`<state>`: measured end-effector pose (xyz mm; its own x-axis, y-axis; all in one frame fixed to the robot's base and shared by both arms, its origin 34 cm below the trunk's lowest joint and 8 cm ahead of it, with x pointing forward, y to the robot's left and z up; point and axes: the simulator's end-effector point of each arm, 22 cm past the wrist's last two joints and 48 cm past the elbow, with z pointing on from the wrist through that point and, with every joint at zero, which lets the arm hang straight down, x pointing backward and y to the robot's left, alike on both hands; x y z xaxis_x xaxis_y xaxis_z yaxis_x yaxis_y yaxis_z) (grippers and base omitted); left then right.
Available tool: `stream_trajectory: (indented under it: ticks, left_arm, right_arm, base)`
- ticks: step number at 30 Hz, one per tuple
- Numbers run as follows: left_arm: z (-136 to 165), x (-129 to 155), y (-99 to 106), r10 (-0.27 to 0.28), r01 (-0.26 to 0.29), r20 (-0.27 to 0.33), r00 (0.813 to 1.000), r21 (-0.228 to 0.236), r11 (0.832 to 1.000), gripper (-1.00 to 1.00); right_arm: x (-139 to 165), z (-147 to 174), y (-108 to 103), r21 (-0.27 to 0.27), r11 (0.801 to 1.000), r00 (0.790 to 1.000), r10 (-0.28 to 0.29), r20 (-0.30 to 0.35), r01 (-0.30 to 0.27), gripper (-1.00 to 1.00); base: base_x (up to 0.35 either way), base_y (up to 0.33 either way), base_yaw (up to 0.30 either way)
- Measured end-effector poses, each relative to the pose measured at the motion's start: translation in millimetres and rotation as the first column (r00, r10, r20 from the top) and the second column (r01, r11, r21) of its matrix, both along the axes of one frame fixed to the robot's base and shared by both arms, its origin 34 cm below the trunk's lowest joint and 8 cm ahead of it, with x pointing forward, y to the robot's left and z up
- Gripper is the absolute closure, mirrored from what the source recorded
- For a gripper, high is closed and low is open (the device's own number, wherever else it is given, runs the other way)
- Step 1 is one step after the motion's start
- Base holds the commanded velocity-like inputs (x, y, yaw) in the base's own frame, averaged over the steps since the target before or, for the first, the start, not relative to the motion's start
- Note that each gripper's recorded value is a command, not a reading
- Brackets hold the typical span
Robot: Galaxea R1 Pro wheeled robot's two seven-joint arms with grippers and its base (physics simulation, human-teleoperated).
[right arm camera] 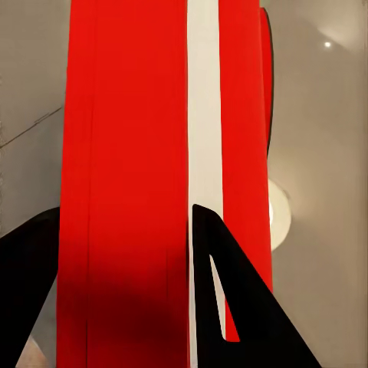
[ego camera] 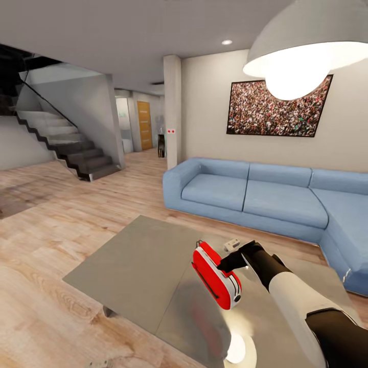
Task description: Turn on the radio receiver that's on the table in the living room.
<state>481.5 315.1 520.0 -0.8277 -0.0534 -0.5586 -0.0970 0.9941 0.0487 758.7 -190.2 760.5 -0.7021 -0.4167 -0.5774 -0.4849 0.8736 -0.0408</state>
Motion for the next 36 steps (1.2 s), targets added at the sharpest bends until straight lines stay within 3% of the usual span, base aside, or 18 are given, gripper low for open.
stream_trajectory:
  ticks: [36]
  left_arm:
    - [61, 2, 3, 0.002, -0.002, 0.003, 1.000, 0.003, 1.000, -1.00]
  right_arm:
    - [2, 59, 0, -0.001, 1.000, 1.000, -0.001, -0.001, 0.001, 1.00]
  base:
    - [0.000, 0.000, 0.000]
